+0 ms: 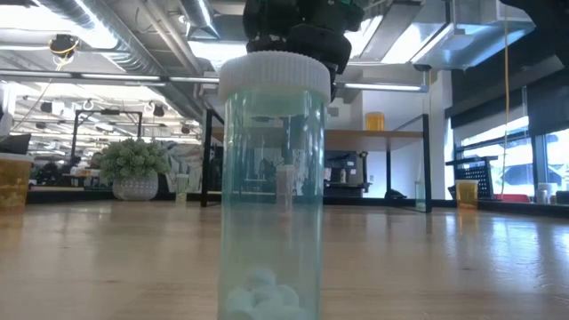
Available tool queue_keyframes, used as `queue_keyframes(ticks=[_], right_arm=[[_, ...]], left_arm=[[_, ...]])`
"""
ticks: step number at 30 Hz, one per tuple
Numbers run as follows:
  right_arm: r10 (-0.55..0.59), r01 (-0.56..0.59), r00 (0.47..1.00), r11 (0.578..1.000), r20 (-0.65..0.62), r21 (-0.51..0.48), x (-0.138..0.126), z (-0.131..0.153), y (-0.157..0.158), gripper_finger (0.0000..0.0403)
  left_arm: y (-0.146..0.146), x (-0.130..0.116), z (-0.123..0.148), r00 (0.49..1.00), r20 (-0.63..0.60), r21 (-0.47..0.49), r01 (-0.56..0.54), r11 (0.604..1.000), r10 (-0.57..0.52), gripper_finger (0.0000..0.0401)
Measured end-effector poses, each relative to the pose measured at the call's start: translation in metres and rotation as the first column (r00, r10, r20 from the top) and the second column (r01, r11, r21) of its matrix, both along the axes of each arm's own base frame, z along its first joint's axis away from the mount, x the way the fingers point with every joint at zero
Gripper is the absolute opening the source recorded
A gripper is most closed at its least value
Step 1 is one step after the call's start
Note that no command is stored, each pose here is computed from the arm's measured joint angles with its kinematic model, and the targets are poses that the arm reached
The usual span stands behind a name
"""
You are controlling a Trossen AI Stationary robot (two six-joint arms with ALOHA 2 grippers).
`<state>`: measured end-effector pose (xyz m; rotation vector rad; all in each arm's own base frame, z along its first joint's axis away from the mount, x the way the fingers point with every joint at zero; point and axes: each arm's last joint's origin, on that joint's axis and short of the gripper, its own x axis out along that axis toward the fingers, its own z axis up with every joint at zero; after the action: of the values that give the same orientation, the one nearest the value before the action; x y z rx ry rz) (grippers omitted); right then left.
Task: Pick and place medicine bottles onto shelf by color
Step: Put the top pink pill bottle on the shelf aligned with the other pink pill bottle
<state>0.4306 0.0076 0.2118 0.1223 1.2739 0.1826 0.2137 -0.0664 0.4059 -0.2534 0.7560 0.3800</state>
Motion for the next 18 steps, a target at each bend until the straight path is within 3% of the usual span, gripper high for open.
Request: queue_keyframes(ticks=[18], right_arm=[[-0.001, 0.001, 1.000, 1.000, 0.000, 0.000, 0.0000, 0.0000, 0.0000, 0.0172]], left_arm=[[-0.0006, 0.0000, -0.0003, 1.000, -0.009, -0.021, 0.017, 1.000, -0.017, 0.0149]])
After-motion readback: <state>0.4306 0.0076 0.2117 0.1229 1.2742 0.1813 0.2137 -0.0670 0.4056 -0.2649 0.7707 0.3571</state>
